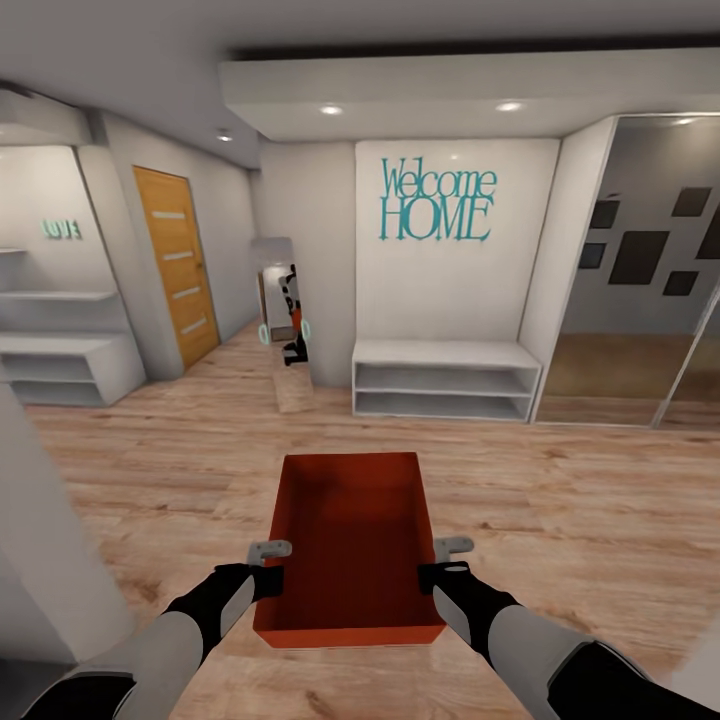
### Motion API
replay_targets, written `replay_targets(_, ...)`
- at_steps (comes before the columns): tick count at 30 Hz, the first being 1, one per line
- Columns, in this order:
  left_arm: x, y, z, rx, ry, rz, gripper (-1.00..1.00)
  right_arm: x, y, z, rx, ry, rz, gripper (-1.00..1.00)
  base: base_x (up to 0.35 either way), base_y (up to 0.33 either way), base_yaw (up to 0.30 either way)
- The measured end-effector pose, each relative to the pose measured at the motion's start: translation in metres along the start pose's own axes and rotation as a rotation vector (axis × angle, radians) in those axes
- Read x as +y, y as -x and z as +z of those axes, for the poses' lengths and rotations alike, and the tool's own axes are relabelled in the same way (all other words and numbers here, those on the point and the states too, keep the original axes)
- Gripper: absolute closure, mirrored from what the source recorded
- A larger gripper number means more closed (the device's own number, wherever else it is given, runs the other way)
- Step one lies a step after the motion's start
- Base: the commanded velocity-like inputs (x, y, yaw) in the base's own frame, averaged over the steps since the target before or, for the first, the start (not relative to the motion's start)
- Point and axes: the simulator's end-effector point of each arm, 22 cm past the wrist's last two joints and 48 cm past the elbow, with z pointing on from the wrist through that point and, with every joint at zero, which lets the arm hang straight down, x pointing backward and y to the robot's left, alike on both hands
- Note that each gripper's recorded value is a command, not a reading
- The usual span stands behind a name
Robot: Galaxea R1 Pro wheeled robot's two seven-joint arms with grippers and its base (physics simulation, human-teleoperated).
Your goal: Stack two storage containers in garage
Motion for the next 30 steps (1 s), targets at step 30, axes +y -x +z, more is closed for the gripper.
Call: replay_targets(30,0.0000,0.0001,0.0000,0.000,0.000,0.001,1.00,0.0000,-0.0002,0.0000,0.000,0.000,0.001,1.00,0.322,0.000,0.000)
